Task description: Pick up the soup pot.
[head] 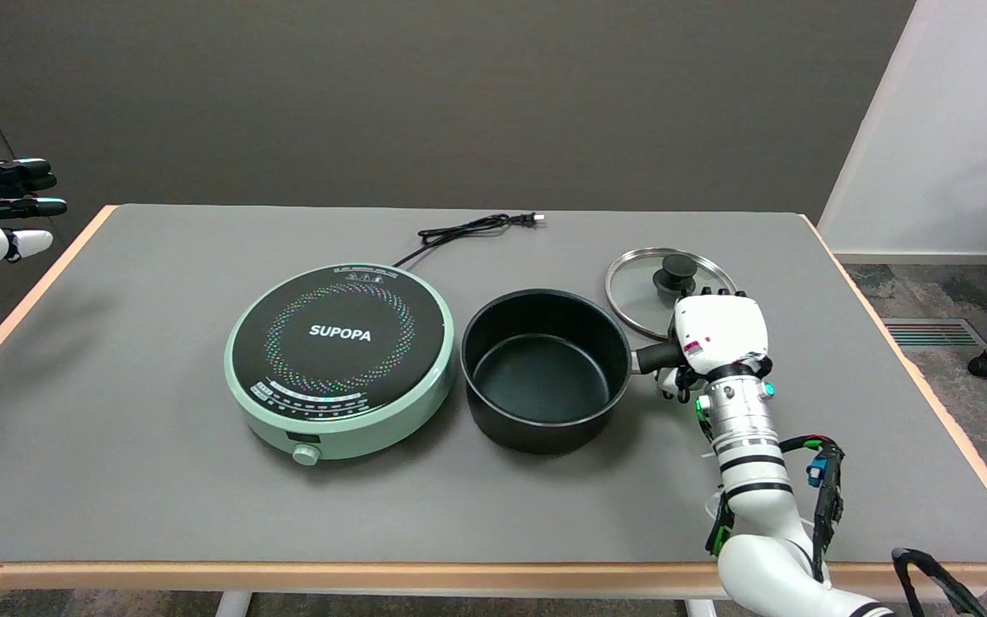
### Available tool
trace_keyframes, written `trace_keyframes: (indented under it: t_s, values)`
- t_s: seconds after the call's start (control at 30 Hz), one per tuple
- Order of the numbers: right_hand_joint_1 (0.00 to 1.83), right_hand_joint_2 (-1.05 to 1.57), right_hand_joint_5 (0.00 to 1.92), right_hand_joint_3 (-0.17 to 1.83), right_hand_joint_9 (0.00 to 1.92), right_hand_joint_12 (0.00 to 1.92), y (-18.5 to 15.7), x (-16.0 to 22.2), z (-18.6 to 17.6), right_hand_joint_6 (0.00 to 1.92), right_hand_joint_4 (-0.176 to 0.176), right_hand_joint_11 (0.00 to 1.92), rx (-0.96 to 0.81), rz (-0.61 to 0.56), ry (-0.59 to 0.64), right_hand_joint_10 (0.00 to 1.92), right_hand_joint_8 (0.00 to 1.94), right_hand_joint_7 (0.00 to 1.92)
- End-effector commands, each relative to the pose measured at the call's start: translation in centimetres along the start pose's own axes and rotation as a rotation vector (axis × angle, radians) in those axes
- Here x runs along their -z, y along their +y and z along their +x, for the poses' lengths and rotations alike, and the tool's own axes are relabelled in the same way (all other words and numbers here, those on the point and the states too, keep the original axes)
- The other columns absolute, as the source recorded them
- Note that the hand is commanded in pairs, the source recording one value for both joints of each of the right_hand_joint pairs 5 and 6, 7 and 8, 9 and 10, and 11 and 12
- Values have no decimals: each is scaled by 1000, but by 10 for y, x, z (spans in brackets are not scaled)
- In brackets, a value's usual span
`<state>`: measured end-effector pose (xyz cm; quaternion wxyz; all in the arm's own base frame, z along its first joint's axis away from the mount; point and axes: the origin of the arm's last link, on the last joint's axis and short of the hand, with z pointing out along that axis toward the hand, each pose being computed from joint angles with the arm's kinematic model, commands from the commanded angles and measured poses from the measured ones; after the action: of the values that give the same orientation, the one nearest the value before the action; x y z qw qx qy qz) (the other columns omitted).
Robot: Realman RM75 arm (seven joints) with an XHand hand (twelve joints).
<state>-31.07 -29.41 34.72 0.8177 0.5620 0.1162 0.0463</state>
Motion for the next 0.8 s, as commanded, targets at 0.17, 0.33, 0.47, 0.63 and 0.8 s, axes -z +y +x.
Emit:
trace_keyframes:
  t_s: [0.17,0.33,0.47,0.63,0.8]
  values:
    - [1277,391,1920,711,1920,1920,-1,-4,1,1920,-21,1920,-54,-11,-29,1920,1920,1920]
    - [1284,543,1920,727,1920,1920,-1,-5,3,1920,-24,1920,-57,-13,-22,1920,1920,1920]
    - [1283,560,1920,747,1920,1920,0,-5,4,1920,-25,1920,-57,-16,-20,1920,1920,1920]
    - [1027,896,1920,781,1920,1920,2,-6,5,1920,-25,1920,-79,-32,-18,1920,1920,1920]
    - [896,968,1920,758,1920,1920,5,-10,13,1920,-42,1920,-92,-42,12,1920,1920,1920]
